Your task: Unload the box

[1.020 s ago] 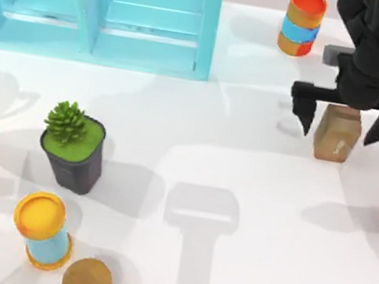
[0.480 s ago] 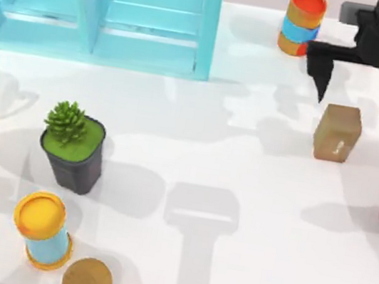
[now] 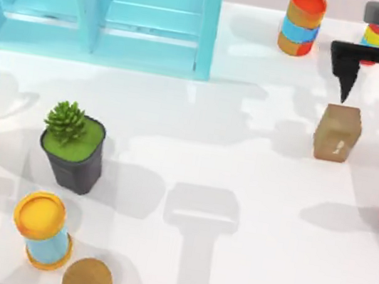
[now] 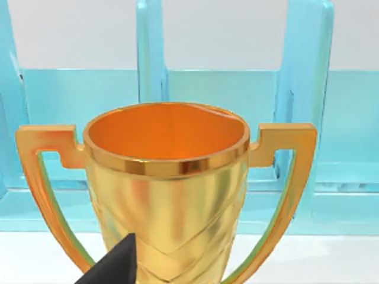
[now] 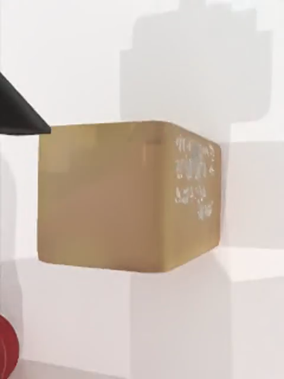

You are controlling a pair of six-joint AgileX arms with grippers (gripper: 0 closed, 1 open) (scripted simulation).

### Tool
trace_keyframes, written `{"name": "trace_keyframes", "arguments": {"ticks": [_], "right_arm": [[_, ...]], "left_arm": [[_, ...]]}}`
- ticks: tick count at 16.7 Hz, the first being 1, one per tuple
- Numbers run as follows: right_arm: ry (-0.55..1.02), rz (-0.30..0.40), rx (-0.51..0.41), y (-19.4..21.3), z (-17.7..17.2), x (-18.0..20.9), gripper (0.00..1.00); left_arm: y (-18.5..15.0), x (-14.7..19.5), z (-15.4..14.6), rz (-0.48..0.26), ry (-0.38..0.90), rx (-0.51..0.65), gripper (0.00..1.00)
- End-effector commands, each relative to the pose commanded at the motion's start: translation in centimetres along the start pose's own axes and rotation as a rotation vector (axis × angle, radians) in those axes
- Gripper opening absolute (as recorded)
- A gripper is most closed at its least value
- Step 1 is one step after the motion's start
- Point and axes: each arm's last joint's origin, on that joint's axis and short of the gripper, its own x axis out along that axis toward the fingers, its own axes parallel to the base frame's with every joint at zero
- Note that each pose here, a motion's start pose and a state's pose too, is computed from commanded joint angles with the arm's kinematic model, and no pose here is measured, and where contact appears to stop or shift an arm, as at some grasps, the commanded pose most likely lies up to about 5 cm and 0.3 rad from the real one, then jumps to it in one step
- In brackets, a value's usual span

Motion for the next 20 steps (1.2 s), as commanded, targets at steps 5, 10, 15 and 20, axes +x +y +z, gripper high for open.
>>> {"name": "trace_keyframes", "arguments": {"ticks": [5, 10, 15, 20], "right_arm": [[0.015, 0.005, 0.008, -13.6, -2.4, -1.7, 1.00], [0.008, 0.008, 0.013, -23.5, -8.5, -3.2, 1.00], [-0.001, 0.005, 0.014, -24.5, -9.6, -3.6, 1.00], [-0.001, 0.005, 0.014, -24.5, -9.4, -2.0, 1.00]], "left_arm": [[0.0, 0.0, 0.0, 0.000, 0.000, 0.000, 1.00], [0.0, 0.0, 0.0, 0.000, 0.000, 0.000, 1.00], [0.0, 0.0, 0.0, 0.000, 0.000, 0.000, 1.00], [0.0, 0.0, 0.0, 0.000, 0.000, 0.000, 1.00]]}}
